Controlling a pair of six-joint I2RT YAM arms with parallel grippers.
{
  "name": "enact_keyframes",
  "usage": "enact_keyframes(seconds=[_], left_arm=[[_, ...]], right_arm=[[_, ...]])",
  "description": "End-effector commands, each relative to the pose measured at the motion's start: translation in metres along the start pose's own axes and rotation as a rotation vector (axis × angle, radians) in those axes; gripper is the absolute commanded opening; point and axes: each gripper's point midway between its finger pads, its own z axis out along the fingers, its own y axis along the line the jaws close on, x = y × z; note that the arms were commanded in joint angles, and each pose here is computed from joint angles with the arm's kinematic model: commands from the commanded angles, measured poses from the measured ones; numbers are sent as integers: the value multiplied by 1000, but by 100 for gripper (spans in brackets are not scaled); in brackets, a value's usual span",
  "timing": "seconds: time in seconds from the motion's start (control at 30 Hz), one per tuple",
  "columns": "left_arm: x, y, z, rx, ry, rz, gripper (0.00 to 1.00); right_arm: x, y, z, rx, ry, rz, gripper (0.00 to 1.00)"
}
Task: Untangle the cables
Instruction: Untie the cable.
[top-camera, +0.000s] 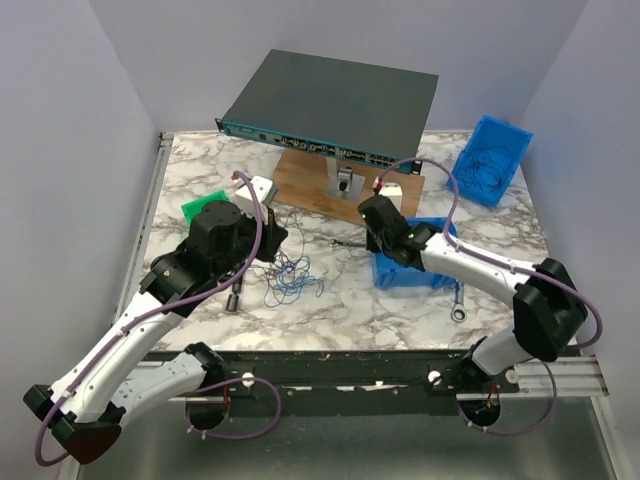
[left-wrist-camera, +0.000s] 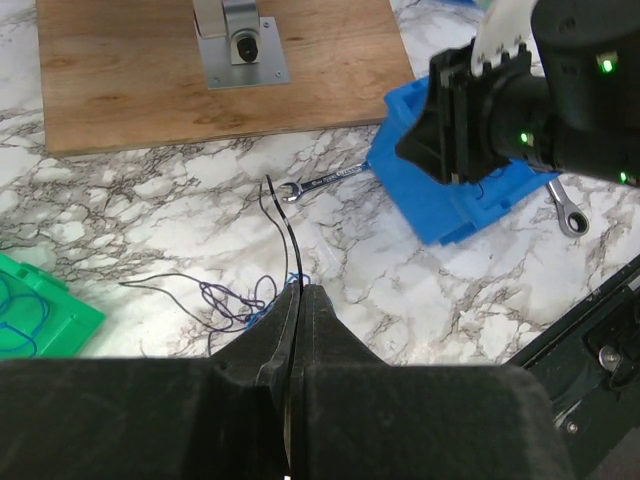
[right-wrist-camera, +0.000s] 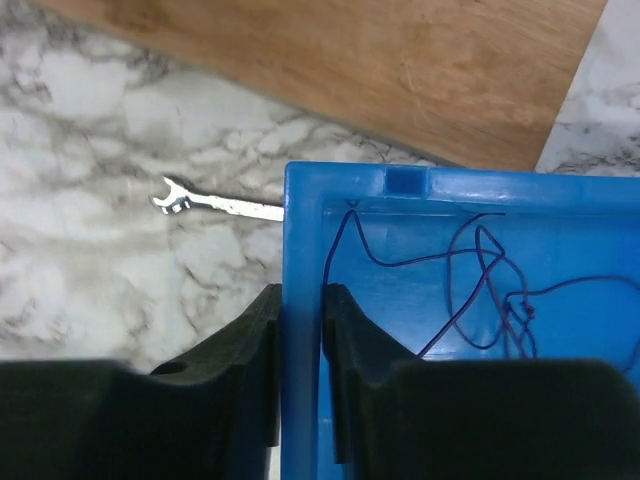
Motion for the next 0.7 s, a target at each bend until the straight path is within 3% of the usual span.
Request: enact_keyframes(seconds=[0.0, 0.03, 0.07, 0.13, 0.27, 0.43, 0.53, 0.67], left_arm=[[-13, -4, -11, 21, -35, 30, 0], [-13, -4, -11, 23, -38, 36, 0], [-12, -9, -12, 54, -30, 44, 0], [-10, -13, -12, 79, -21, 58, 0], [-7, -18, -12, 109, -4, 69, 0], [-11, -20, -16, 124, -20, 79, 0], [-20, -22, -22, 128, -47, 84, 0], [-35, -27, -31, 141, -82, 81, 0]], right_arm=[[-27, 14, 9, -67, 0, 72, 42], [-32, 19, 5, -95, -6, 67, 65], [-35, 22, 0, -125, -12, 58, 76], [-41, 28, -13, -193, -30, 23, 84], [-42, 39, -47, -359, -47, -62, 86], [-30, 99, -115, -780, -54, -132, 86], [-21, 129, -132, -847, -97, -186, 86], [-3, 152, -121, -885, -82, -172, 86]])
